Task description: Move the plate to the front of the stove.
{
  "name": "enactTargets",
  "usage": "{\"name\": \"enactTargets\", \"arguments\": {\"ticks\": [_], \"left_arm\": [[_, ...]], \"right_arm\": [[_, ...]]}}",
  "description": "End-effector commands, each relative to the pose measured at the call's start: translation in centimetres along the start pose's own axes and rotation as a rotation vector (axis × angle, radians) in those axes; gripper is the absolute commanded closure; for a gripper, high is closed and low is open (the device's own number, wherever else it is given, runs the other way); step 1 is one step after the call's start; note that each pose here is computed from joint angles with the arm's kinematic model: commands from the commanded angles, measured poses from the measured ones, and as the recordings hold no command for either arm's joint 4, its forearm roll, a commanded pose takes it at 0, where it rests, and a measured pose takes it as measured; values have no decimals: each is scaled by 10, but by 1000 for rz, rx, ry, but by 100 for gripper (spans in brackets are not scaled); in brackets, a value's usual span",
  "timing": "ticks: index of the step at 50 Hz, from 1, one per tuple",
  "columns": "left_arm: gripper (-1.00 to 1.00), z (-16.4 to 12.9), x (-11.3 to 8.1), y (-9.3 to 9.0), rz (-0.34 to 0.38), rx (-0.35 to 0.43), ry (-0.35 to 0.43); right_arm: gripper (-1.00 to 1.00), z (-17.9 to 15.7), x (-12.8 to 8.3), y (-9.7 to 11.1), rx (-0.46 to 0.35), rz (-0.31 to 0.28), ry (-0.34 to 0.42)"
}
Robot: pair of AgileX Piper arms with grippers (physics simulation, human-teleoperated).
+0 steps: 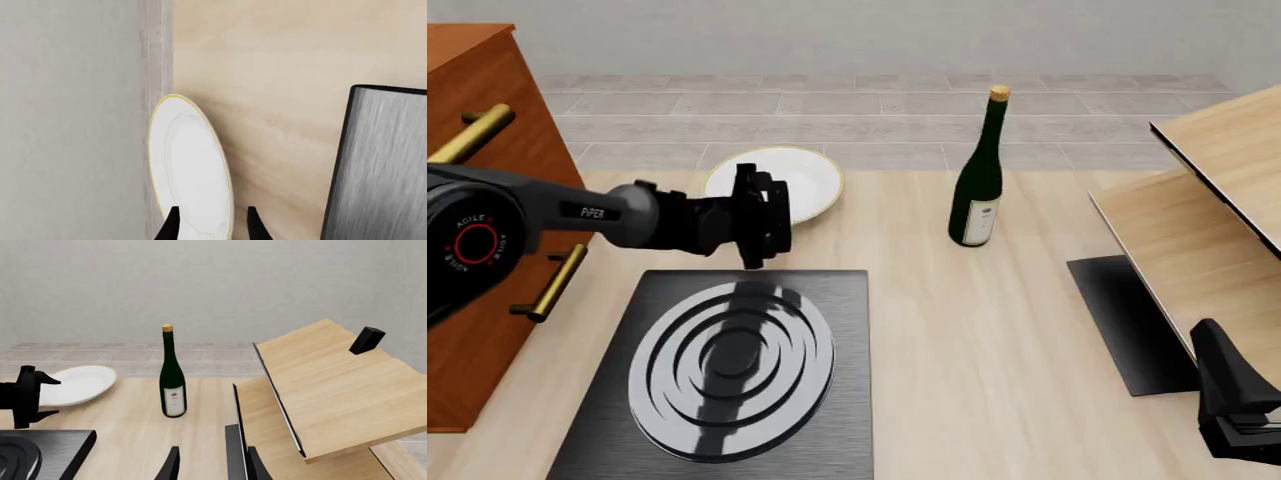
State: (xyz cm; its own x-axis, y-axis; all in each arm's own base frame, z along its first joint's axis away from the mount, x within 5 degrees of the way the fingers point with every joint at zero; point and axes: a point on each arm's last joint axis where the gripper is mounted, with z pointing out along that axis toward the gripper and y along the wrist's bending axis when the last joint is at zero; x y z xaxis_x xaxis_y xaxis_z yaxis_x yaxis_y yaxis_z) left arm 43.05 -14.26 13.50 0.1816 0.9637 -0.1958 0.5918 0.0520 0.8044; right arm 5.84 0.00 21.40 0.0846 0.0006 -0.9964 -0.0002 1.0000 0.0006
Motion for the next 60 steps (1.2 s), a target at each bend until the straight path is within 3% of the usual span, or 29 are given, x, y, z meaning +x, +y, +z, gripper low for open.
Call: {"name": "enactTargets", "arguments": {"ticks": [1,17,23,34,44,49,52,60], "left_arm": [[-100,-9,-2,-7,-5,26,2],[-100,-48,2,1,5,-6,4],[-100,-79,-2,8,13,-34,-7],[-100,-132,-5,-5,30,-34,-21],[-100,-212,-1,-2,48,-109,-27],[-100,-248,5,-12,90,-138,-16],[-100,-277,-1,-12,91,-165,-43],[-100,-354,6,-42,155,-220,-57]], "right_arm": [[-100,0,0,0,0,0,0],[-100,0,0,0,0,0,0],[-100,0,0,0,0,0,0],[-100,0,0,0,0,0,0],[-100,0,0,0,0,0,0],[-100,0,0,0,0,0,0],[-100,0,0,0,0,0,0],[-100,0,0,0,0,0,0]]}}
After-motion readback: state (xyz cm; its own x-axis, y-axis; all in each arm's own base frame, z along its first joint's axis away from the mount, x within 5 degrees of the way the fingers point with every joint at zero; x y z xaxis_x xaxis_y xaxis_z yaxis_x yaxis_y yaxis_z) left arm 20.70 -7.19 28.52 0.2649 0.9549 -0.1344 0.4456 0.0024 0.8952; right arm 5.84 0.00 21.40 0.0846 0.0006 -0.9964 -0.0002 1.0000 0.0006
